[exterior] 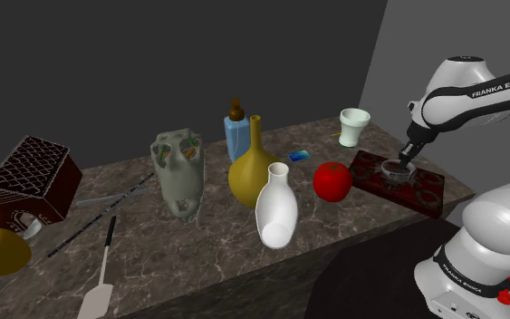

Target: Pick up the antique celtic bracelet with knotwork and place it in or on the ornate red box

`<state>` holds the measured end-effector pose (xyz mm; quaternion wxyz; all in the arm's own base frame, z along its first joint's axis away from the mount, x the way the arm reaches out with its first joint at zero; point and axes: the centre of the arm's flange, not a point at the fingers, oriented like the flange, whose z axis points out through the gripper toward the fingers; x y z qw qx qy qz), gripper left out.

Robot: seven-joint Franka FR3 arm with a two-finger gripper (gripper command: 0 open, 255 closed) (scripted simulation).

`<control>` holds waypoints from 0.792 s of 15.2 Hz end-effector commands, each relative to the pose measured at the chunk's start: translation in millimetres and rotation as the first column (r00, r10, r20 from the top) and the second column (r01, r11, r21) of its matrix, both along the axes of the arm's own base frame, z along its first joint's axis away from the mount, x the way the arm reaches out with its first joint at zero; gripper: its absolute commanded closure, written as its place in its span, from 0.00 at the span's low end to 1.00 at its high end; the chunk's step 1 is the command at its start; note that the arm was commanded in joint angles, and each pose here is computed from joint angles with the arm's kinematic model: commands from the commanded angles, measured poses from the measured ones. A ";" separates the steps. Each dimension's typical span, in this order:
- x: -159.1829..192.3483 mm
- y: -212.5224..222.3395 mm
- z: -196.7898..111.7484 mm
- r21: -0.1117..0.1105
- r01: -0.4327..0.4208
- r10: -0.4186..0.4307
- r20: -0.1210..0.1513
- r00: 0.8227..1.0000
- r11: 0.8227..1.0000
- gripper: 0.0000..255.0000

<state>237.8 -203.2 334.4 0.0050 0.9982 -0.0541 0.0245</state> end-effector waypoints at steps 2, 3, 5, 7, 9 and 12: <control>-0.1 0.0 -0.4 0.000 0.000 0.000 -0.001 1.000 1.000 0.00; 0.0 0.0 -0.4 0.000 0.000 0.000 -0.001 1.000 1.000 0.00; -0.1 -0.1 -0.4 0.000 0.000 0.000 -0.001 1.000 1.000 0.00; -0.1 0.1 -0.4 0.000 0.000 0.000 -0.001 1.000 1.000 0.00; -1.3 0.4 26.0 0.000 0.000 0.000 -0.001 1.000 1.000 0.00; -2.5 0.7 49.6 0.000 0.000 0.000 -0.001 1.000 1.000 0.00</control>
